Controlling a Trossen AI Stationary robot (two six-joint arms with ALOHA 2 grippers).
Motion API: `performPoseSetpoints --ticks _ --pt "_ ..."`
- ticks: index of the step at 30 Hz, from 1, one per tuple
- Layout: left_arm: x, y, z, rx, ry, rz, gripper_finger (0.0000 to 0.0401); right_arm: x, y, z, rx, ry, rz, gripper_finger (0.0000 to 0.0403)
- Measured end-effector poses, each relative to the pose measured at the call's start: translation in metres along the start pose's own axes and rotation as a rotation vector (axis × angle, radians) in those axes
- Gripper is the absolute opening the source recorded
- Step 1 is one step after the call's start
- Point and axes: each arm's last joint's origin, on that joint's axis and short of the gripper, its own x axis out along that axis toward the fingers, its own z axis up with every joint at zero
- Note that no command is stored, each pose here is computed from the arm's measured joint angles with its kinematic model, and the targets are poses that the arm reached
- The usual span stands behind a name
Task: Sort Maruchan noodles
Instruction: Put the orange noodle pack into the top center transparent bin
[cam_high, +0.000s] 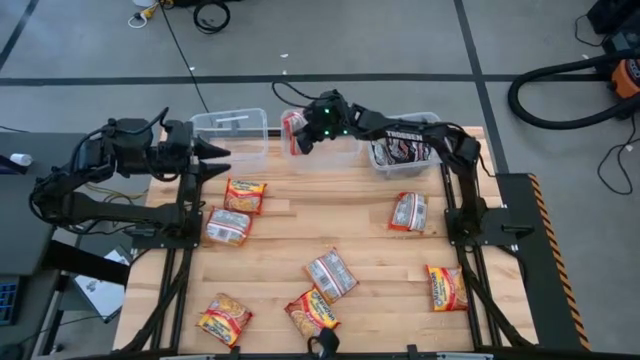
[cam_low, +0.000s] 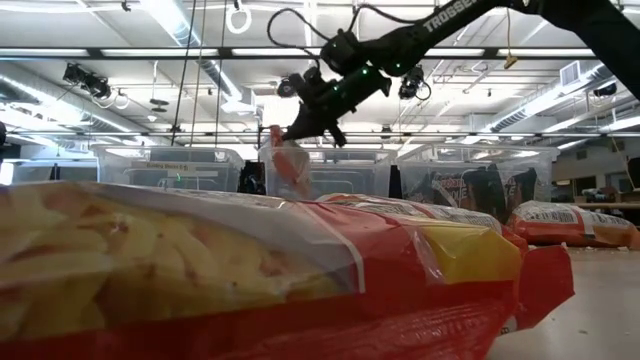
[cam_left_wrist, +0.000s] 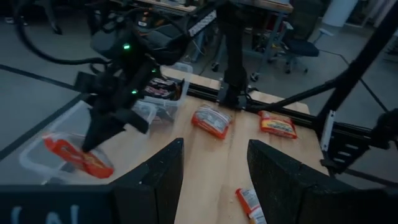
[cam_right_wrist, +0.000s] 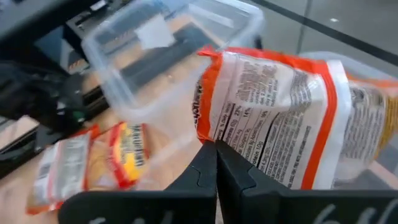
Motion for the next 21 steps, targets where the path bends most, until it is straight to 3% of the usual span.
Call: performPoseSetpoints --ticks 3,11,21 --pt "0.000 0.001 0.001 -0.002 -0.019 0.028 0.0180 -0.003 0.009 0.002 0.010 -0.005 0.026 0.0000" --pt "0.000 0.001 0.004 -0.006 -0.050 0.044 0.0180 -0.005 0.007 0.002 0.177 0.017 0.039 0.0000" --pt "0.000 0.001 0.004 -0.003 -0.051 0.044 0.0180 -0.014 -0.026 -0.003 0.374 0.140 -0.015 0.0001"
